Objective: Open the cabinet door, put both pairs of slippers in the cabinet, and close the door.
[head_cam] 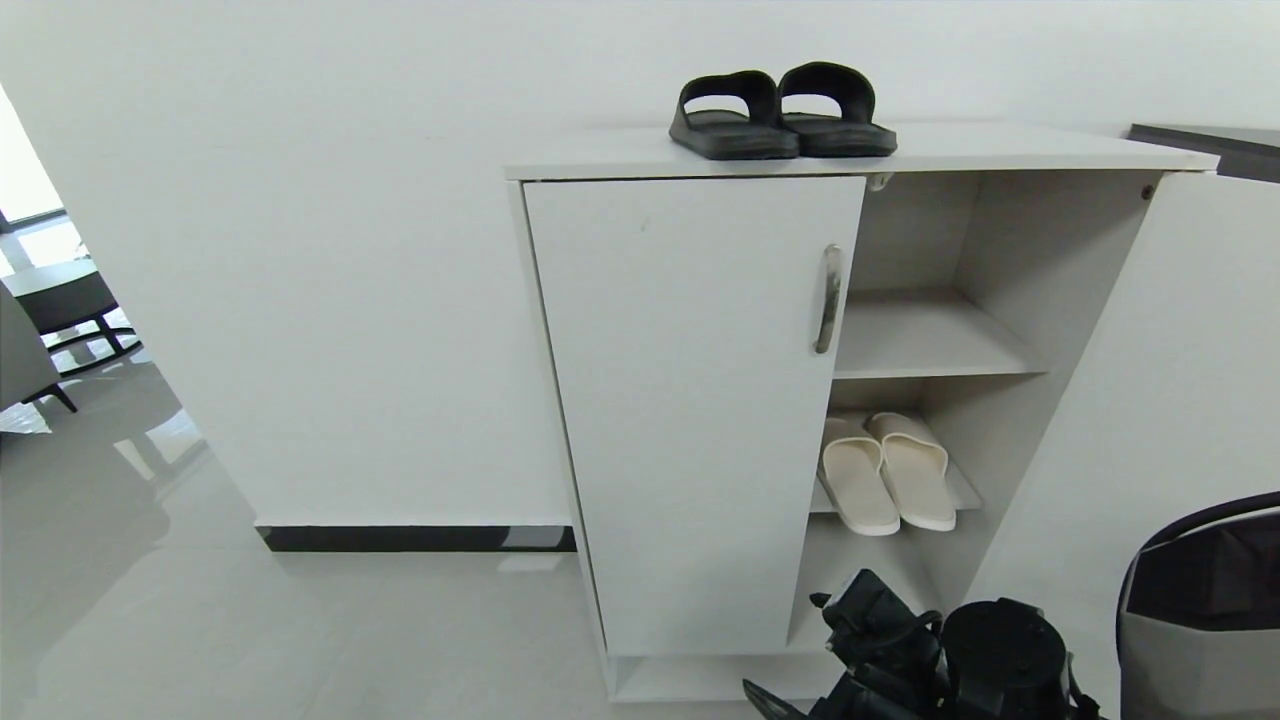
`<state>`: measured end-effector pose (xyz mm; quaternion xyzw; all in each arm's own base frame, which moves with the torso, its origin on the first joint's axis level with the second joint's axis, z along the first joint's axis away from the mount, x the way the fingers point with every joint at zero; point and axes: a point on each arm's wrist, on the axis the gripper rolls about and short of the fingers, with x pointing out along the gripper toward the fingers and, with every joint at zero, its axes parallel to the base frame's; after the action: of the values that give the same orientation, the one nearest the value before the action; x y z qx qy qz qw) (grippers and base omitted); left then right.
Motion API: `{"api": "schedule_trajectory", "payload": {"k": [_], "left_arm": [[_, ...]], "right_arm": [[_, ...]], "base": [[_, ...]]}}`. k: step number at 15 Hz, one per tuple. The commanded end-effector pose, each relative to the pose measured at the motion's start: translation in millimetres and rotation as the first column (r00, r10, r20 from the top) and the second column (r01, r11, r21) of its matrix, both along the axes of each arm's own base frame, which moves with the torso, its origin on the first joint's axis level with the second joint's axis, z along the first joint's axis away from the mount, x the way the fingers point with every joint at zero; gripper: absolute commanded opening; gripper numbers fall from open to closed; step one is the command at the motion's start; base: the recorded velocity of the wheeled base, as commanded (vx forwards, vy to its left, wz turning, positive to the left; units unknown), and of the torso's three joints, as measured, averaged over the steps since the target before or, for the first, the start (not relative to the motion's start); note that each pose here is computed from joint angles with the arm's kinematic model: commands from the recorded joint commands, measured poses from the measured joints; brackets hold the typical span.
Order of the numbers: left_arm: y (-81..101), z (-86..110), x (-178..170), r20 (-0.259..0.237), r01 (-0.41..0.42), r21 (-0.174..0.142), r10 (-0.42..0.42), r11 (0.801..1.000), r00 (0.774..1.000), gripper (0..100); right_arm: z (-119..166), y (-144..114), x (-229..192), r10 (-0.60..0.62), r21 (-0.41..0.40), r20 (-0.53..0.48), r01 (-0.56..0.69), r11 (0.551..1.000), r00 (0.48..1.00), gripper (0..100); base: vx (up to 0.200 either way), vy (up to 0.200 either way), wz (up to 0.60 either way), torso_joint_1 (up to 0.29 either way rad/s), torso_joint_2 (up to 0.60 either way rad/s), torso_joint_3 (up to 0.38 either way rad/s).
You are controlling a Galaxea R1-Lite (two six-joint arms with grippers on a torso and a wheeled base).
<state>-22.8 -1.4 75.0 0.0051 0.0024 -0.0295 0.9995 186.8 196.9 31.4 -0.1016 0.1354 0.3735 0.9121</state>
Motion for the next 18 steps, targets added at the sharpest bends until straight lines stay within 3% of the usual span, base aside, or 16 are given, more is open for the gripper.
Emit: {"api": "schedule_trajectory", "payload": {"k": [1, 18], "left_arm": [[0.0, 0.0, 0.1, -0.001, -0.001, 0.000, 0.001, 1.000, 1.000, 0], [0.0, 0.0, 0.1, -0.001, -0.001, -0.001, 0.001, 1.000, 1.000, 0]], "right_arm": [[-1.3, -0.3, -0.9, 0.002, -0.006, -0.004, -0.002, 1.000, 1.000, 100], [-1.4, -1.4, 1.2, -0.004, -0.027, 0.019, 0.005, 1.000, 1.000, 100]], "base": [[0.000, 0.000, 0.00, 0.066, -0.26, -0.212], [0.000, 0.000, 0.00, 0.170, -0.45, -0.287]]}}
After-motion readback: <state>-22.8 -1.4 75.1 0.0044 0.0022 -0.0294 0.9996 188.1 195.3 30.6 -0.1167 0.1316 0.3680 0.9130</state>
